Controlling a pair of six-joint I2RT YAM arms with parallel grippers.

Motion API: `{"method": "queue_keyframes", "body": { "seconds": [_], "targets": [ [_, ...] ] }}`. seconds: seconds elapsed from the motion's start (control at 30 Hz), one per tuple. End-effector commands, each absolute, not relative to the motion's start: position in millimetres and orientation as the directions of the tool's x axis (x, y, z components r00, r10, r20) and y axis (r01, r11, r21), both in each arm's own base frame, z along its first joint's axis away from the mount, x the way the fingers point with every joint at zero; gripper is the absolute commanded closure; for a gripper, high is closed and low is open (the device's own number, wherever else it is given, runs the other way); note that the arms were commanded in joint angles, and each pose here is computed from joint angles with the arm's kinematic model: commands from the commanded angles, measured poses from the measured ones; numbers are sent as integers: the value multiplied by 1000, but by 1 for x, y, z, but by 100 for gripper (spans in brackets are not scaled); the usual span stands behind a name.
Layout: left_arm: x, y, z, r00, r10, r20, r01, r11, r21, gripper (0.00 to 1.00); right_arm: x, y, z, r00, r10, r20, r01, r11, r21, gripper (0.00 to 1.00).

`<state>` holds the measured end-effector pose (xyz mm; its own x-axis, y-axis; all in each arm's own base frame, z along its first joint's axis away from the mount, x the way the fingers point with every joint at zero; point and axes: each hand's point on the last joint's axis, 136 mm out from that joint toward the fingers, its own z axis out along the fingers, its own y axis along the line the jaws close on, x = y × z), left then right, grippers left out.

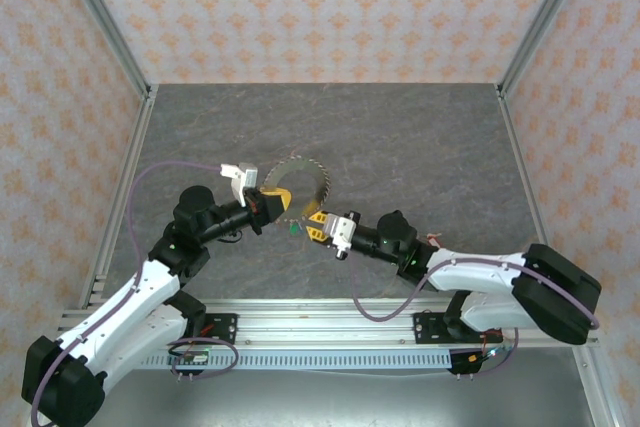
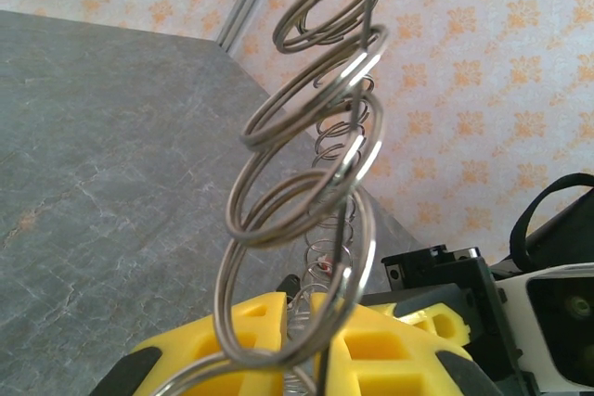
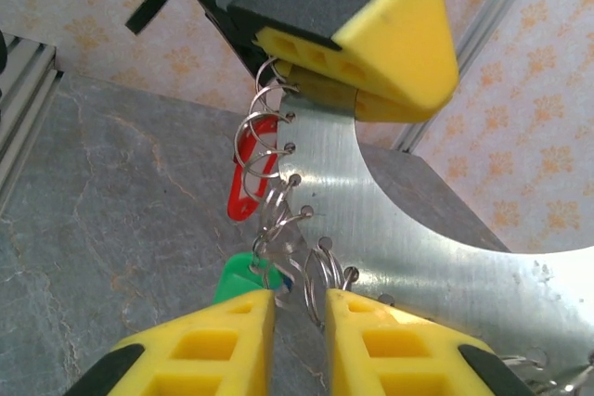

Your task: Put the keys on the keyring

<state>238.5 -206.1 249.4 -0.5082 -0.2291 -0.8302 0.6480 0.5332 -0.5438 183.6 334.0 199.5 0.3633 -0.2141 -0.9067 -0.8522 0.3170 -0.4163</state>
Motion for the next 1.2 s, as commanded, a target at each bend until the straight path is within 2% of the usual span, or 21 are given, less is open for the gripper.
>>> {"method": "queue_keyframes", "body": {
  "seconds": [0.0, 0.37, 0.5, 0.63, 0.87, 1.17],
  "targets": [
    [240, -208, 280, -445, -268, -855, 682, 517, -517, 100, 194, 335, 221, 373, -164, -913, -825, 392, -407, 79],
    [248, -205, 269, -463, -266, -845, 645, 553, -528, 100, 196, 316, 197, 336, -249, -908, -806, 423, -414, 92],
    [250, -205, 268, -466, -272, -842, 640, 553, -533, 100, 194, 309, 202, 346, -253, -903, -797, 429, -425, 92],
    [251, -204, 264, -473, -270, -839, 628, 564, -536, 100, 189, 309, 195, 337, -271, -902, -811, 404, -424, 90],
    [253, -202, 257, -486, -267, -832, 607, 582, -541, 100, 188, 311, 195, 320, -266, -909, -824, 395, -406, 77],
    [252, -202, 253, -490, -259, -833, 606, 585, -539, 100, 198, 299, 208, 334, -263, -905, -773, 473, -423, 76]
  ]
}}
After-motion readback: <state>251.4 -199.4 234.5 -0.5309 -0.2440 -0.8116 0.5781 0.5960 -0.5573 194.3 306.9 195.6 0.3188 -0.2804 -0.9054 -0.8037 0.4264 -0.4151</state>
